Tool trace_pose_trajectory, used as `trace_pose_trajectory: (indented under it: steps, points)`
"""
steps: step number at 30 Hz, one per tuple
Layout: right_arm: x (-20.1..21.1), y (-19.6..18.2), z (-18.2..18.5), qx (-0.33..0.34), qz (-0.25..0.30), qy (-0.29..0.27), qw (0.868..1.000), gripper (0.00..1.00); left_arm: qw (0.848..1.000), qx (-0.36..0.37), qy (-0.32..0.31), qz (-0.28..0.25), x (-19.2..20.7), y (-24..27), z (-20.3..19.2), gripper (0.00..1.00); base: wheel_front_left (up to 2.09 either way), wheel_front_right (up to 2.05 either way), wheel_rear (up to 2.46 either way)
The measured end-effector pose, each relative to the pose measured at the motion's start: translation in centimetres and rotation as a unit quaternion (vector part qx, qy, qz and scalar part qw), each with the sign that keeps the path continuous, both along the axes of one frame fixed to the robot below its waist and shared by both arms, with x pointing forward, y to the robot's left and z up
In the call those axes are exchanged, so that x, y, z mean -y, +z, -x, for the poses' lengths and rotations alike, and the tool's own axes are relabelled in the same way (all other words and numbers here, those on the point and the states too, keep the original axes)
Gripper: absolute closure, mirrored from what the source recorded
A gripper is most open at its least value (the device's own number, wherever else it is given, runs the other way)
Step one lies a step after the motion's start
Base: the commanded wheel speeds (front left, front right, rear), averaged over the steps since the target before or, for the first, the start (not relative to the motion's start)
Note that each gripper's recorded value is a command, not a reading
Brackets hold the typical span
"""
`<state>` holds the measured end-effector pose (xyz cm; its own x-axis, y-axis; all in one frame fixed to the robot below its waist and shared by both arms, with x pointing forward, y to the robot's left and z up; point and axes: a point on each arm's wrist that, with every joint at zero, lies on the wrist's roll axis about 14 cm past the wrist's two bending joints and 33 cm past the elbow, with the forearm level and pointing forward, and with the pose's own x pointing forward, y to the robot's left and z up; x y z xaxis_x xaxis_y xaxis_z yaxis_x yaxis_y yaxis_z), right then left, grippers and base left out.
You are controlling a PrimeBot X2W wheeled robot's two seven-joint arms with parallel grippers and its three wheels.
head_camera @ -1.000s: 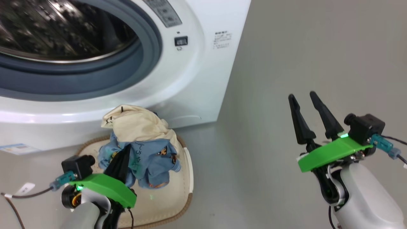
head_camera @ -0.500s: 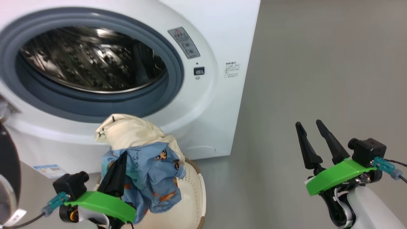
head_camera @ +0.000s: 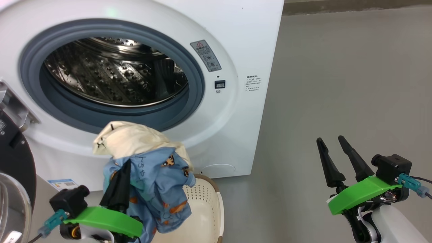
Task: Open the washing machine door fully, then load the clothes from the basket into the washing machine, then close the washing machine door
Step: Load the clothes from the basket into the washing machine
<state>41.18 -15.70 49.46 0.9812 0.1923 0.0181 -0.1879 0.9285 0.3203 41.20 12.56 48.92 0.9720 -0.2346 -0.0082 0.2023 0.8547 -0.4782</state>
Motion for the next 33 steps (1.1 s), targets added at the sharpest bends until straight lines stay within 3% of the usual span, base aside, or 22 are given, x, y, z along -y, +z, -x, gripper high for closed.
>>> trace_pose_trajectory:
  steps: [12,19,33]
  points:
    - [0.6,-1.5,-0.3,-0.02,0.006,-0.004,1.0,0.0,0.999,0.034,0.015,-0.005,-0.9,2.4,-3.5,1.0,0.0,0.0,0.0]
    - [1.3,-2.4,-0.4,-0.032,0.01,-0.011,0.999,0.0,0.998,0.052,0.02,-0.018,-1.4,4.1,-7.6,1.0,0.0,0.0,0.0]
    - [3.2,-4.4,-3.8,-0.047,0.026,-0.029,0.998,0.0,0.999,0.011,0.017,-0.046,-1.0,1.5,-17.7,1.0,0.0,0.0,0.0]
